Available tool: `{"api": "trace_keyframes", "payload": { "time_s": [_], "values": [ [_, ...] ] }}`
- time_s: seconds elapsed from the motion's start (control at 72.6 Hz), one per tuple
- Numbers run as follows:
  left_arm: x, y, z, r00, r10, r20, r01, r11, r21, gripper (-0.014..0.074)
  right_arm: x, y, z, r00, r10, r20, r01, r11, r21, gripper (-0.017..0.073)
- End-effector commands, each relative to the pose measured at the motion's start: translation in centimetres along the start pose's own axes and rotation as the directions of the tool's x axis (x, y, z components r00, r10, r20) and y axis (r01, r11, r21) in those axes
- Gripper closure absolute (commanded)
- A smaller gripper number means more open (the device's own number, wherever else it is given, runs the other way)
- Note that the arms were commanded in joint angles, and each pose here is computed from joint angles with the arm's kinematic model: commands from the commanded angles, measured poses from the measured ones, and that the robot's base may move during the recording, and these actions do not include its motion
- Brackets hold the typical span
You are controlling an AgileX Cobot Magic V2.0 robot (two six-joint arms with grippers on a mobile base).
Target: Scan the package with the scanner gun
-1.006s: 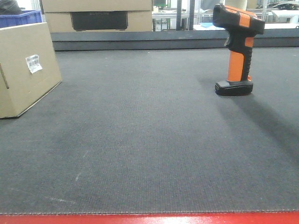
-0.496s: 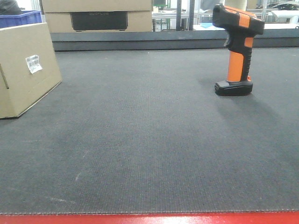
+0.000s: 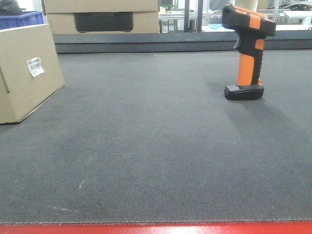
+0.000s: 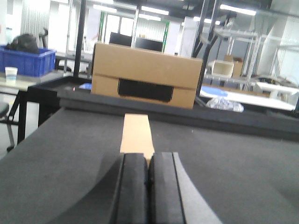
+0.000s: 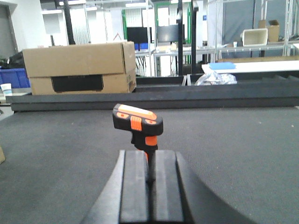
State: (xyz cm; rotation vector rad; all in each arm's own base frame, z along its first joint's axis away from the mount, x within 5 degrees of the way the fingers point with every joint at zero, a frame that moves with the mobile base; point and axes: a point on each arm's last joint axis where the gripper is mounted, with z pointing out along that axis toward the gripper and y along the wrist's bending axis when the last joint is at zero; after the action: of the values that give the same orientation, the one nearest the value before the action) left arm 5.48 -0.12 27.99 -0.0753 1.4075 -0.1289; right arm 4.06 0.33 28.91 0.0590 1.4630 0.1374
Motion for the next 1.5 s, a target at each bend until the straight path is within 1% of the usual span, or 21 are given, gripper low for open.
{"api": "trace_keyframes", "payload": {
  "time_s": [0.0,0.51,0.551,0.661,0.758,0.799,0.84,0.923,0.964,1.061,1.129,1.157,1.377,1.488],
  "values": [
    [-0.2,0.0,-0.3,1.0,-0.006,0.027,0.006,1.0,0.0,0.0704,-0.2,0.0,-0.2,1.0,-0.016,0.024,0.016,1.0,0.004,0.0728],
    [-0.3,0.0,-0.3,1.0,-0.006,0.03,0.006,1.0,0.0,0.0704,-0.2,0.0,-0.2,1.0,-0.016,0.026,0.016,1.0,0.004,0.0728],
    [-0.3,0.0,-0.3,1.0,-0.006,0.03,0.006,1.0,0.0,0.0704,-0.1,-0.1,-0.1,0.999,-0.037,0.02,0.037,0.999,0.009,0.0728],
    [-0.3,0.0,-0.3,1.0,-0.006,0.03,0.006,1.0,0.0,0.0704,0.6,-0.3,-0.2,0.992,-0.118,0.034,0.117,0.993,0.028,0.0728],
    [-0.3,0.0,-0.3,1.0,-0.006,0.03,0.006,1.0,0.0,0.0704,2.6,-0.6,-0.1,0.992,-0.127,-0.002,0.127,0.991,0.039,0.0728],
    [-0.3,0.0,-0.3,1.0,-0.006,0.03,0.006,1.0,0.0,0.0704,4.1,-0.9,0.2,0.987,-0.157,-0.04,0.159,0.986,0.044,0.0728],
    [-0.3,0.0,-0.3,1.0,-0.006,0.03,0.006,1.0,0.0,0.0704,5.0,-1.0,0.3,0.985,-0.163,-0.055,0.165,0.985,0.041,0.0728],
    [-0.3,0.0,-0.3,1.0,-0.006,0.03,0.006,1.0,0.0,0.0704,6.6,-1.2,0.6,0.987,-0.15,-0.056,0.153,0.987,0.045,0.0728],
    [-0.2,0.0,-0.3,1.0,-0.006,0.028,0.006,1.0,-0.001,0.0704,7.0,-1.3,0.6,0.988,-0.152,-0.042,0.154,0.987,0.051,0.0728],
    [-0.2,0.0,-0.3,1.0,-0.006,0.028,0.006,1.0,-0.001,0.0704,7.9,-1.6,0.7,0.99,-0.131,-0.06,0.135,0.988,0.075,0.0728],
    [-0.2,0.0,-0.3,1.0,-0.006,0.028,0.006,1.0,-0.001,0.0704,7.7,-1.6,0.7,0.993,-0.116,-0.033,0.119,0.989,0.094,0.0728],
    [-0.2,0.0,-0.3,1.0,-0.006,0.028,0.006,1.0,-0.001,0.0704,7.8,-1.7,0.7,0.994,-0.102,-0.041,0.105,0.99,0.096,0.0728],
    [-0.2,0.0,-0.3,1.0,-0.006,0.028,0.006,1.0,-0.001,0.0704,7.7,-1.8,0.7,0.994,-0.104,-0.04,0.108,0.986,0.125,0.0728],
    [-0.2,0.0,-0.3,1.0,-0.006,0.028,0.006,1.0,-0.001,0.0704,7.8,-1.8,0.7,0.994,-0.103,-0.047,0.108,0.986,0.125,0.0728]
  ]
}}
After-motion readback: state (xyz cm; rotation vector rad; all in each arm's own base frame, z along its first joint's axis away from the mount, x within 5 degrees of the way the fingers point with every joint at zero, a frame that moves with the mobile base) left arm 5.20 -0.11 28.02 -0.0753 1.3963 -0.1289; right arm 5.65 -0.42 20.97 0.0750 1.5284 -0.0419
